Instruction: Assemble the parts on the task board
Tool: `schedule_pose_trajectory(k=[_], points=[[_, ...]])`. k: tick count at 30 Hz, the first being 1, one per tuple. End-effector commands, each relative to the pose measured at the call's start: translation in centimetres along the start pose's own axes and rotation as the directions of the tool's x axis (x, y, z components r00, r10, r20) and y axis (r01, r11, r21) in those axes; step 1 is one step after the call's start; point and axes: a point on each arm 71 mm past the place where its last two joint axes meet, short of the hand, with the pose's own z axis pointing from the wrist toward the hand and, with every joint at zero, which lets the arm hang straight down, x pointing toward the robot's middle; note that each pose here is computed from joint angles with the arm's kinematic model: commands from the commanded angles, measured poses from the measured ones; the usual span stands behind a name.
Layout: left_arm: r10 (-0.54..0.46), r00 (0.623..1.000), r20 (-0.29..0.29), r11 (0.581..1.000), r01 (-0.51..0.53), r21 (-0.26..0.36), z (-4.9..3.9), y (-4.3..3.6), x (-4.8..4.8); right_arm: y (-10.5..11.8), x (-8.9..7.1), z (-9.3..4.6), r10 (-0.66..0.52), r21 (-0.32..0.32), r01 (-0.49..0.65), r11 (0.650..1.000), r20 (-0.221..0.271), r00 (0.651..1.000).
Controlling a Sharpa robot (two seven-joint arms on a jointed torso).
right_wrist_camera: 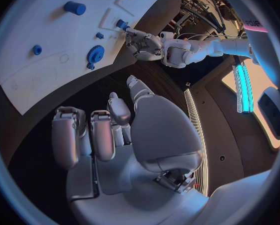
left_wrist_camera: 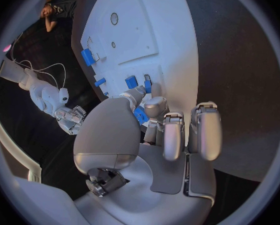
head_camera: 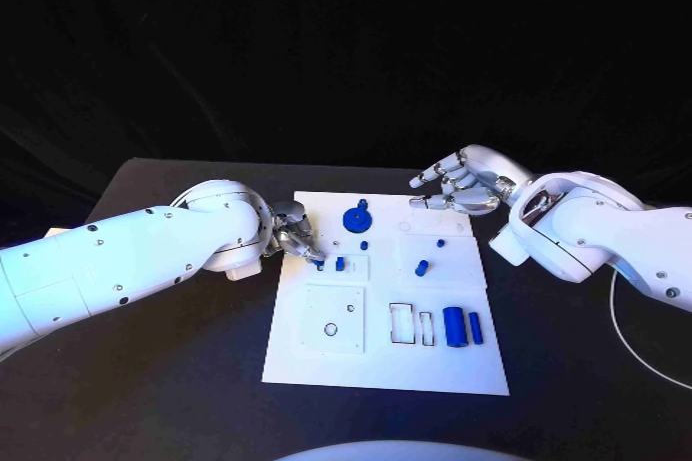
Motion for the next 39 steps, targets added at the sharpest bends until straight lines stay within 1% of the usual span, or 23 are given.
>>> schedule_pose_trajectory(k=[1,9,17,29,39], points=[[0.039,0.998,-0.053,0.999,-0.04,-0.022,0.07,0.22,0.62,0.07,0.15,0.0,-0.003,-0.01,0.003,1.0,-0.014,1.0],[0.053,0.995,-0.08,0.998,-0.055,-0.027,0.04,0.24,0.83,0.08,0.16,0.0,-0.003,-0.011,0.003,1.0,-0.015,1.0],[0.055,0.995,-0.083,0.998,-0.057,-0.025,0.04,0.18,0.87,0.09,0.16,-0.01,-0.003,-0.011,0.003,1.0,-0.014,1.0],[0.037,0.997,-0.071,0.999,-0.04,-0.029,0.22,-0.17,0.84,0.11,0.18,0.0,-0.003,-0.012,0.002,1.0,-0.014,1.0],[0.003,0.995,-0.101,0.999,-0.008,-0.044,0.58,-0.54,1.04,0.24,0.27,0.01,-0.003,-0.018,0.002,1.0,-0.018,1.0]])
